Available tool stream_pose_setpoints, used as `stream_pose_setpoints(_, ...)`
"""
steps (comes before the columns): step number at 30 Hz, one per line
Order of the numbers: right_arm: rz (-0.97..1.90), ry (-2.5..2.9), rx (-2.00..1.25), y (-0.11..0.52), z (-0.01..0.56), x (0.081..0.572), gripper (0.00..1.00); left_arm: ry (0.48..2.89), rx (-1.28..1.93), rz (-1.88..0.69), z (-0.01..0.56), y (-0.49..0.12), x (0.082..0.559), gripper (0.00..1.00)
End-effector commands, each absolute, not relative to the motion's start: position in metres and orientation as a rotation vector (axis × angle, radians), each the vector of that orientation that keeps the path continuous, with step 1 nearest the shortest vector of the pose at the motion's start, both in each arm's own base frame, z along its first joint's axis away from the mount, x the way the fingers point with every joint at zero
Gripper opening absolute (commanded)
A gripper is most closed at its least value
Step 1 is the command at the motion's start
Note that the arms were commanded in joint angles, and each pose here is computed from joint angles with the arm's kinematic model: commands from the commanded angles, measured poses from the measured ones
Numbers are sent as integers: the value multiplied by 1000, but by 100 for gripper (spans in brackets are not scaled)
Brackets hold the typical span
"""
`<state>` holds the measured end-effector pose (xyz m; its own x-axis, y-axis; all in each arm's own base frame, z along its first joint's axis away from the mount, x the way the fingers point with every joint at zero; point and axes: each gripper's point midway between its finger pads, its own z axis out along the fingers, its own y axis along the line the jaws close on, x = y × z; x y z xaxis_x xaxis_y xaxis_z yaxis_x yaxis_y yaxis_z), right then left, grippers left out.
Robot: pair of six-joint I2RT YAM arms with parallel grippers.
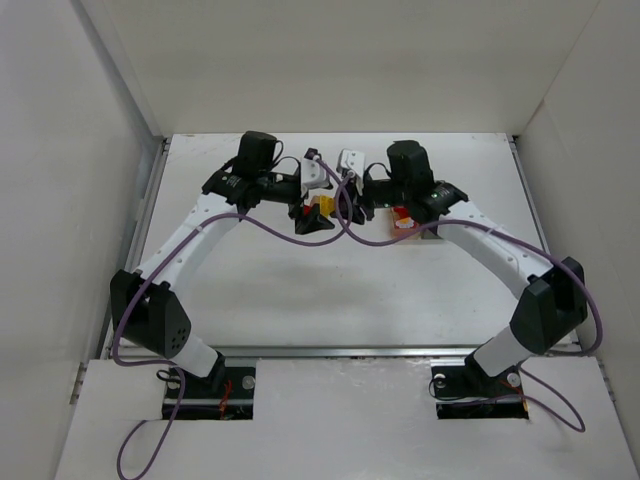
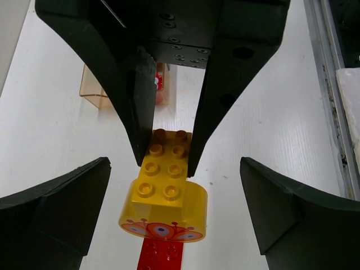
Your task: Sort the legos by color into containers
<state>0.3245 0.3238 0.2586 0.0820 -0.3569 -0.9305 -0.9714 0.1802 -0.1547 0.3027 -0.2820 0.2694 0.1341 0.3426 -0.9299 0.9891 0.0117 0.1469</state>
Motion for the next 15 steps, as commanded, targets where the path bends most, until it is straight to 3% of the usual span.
stream_pose_setpoints(1,767,1441,-1288,332,276,335,0,1279,1494,-853,297,-282,298,99)
stream_pose_setpoints(7,703,1658,-1031,324,268,368,0,1360,1454,-723,290,-272,315,99)
stream_pose_setpoints(15,792,1792,-533,319,301,401,0,1482,1198,-426,288,-245,366,99)
